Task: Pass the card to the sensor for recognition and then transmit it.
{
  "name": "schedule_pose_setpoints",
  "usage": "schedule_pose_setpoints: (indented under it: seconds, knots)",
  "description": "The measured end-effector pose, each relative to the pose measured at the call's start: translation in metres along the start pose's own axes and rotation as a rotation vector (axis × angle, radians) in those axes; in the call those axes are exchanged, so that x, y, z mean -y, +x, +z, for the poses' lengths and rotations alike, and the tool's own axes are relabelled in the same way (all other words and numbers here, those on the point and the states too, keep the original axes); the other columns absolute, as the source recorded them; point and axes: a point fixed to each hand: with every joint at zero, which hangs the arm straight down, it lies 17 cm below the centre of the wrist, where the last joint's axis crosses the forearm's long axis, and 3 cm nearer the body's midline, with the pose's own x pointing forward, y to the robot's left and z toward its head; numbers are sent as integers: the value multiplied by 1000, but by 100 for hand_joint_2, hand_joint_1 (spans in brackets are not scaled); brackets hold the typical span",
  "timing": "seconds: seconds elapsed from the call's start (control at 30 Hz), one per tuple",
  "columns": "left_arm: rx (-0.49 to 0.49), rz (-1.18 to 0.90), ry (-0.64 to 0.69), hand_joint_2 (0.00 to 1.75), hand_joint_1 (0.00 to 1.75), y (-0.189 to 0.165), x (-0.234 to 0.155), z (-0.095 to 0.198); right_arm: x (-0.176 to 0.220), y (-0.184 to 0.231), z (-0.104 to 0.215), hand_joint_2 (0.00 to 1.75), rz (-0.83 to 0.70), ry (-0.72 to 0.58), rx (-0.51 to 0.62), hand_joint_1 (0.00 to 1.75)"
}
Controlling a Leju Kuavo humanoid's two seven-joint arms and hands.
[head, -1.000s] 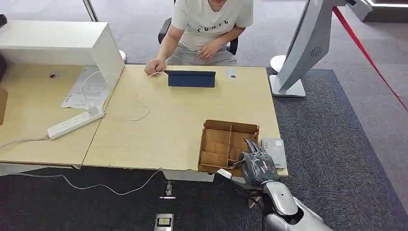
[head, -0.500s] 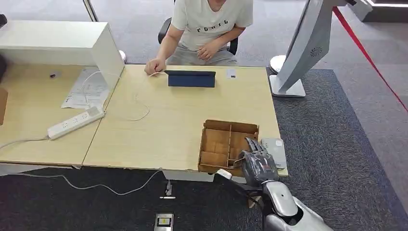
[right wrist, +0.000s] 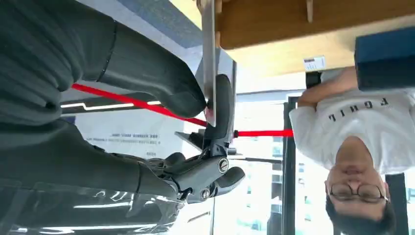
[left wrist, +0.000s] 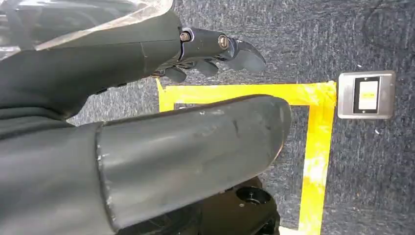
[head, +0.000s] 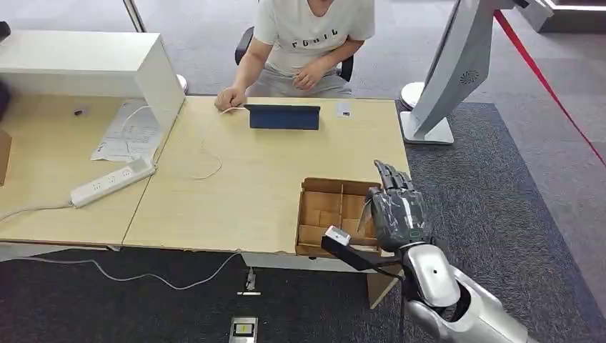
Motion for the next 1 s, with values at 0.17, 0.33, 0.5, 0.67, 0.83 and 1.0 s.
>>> schedule_pose_setpoints:
  seconds: [0.17,0.33,0.5,0.67,0.83,1.0]
  knots:
    - [-10,-1,10,0,0,-2,1,0,16,3,-7,175,8,-23,18,175]
    - [-13,-15,5,0,0,-3,4,1,40,4,-24,175,30,-64,37,175]
    - [-11,-24,-2,0,0,-3,8,1,68,5,-46,175,54,-110,37,175]
    - [-1,-57,-34,0,0,-3,15,3,80,-2,-70,175,51,-102,-7,175]
    - [-6,-74,-58,0,0,-4,20,3,89,-23,-103,175,73,-86,-68,175]
    - [-29,-76,-44,0,0,-8,16,3,80,-45,-117,175,101,-47,-127,175]
